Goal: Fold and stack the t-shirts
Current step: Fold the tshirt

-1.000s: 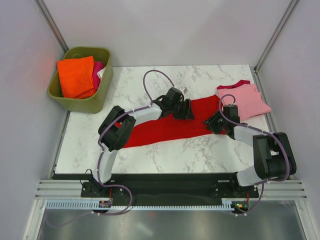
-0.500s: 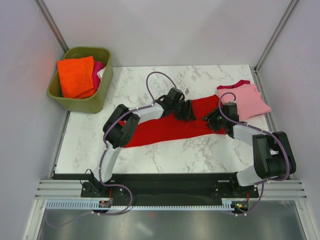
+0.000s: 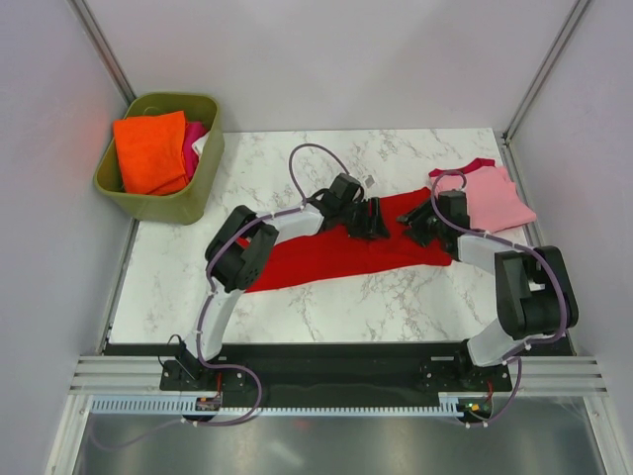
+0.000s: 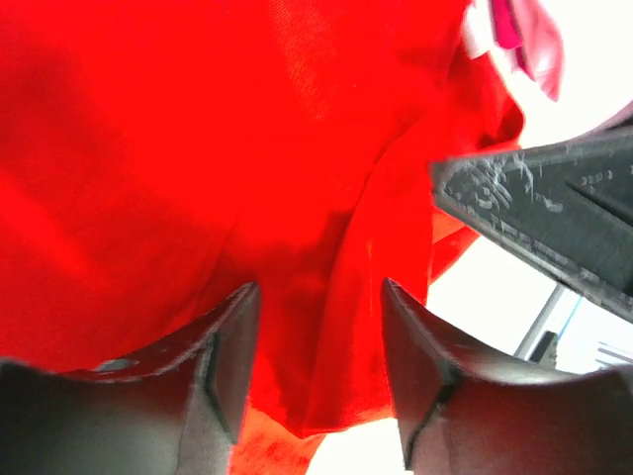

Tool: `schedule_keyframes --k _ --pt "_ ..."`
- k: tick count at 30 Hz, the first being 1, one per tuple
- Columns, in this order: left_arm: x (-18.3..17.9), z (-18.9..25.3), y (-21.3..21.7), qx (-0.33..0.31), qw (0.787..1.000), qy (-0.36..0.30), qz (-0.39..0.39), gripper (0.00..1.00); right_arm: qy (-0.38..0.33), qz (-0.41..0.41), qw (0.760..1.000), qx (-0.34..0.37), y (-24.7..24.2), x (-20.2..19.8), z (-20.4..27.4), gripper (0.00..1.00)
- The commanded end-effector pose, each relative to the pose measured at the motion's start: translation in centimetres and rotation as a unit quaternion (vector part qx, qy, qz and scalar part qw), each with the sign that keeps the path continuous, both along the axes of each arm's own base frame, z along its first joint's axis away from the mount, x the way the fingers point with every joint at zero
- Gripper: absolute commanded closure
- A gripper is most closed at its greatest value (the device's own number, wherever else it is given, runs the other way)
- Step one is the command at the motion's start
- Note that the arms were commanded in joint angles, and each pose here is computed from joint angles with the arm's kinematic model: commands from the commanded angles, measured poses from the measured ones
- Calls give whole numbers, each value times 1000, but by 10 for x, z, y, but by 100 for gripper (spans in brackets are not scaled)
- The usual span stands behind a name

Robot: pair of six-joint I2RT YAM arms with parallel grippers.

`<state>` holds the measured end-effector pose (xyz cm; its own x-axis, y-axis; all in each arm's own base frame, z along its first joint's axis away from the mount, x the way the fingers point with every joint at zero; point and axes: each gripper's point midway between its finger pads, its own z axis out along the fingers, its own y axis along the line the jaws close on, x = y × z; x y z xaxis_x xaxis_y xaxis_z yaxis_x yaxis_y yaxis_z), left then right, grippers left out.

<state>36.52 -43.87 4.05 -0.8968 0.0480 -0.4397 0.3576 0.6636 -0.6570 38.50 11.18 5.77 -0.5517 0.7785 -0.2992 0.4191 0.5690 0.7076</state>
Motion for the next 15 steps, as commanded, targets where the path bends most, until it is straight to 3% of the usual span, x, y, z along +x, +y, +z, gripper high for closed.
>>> schedule_keyframes --k 1,3,6,10,15 --pt "9 14 -1 -42 999 -3 10 37 -49 -5 999 10 5 31 29 45" --pt "8 16 8 -49 999 -2 20 25 -51 -5 999 11 6 39 32 45" --pt "11 22 22 -76 996 -8 42 18 -52 -4 999 13 8 47 34 45" --pt "13 37 35 -119 990 -36 65 14 -52 5 999 10 10 55 34 45" --pt "8 38 40 -126 989 -40 68 12 -55 18 998 -8 8 56 36 44"
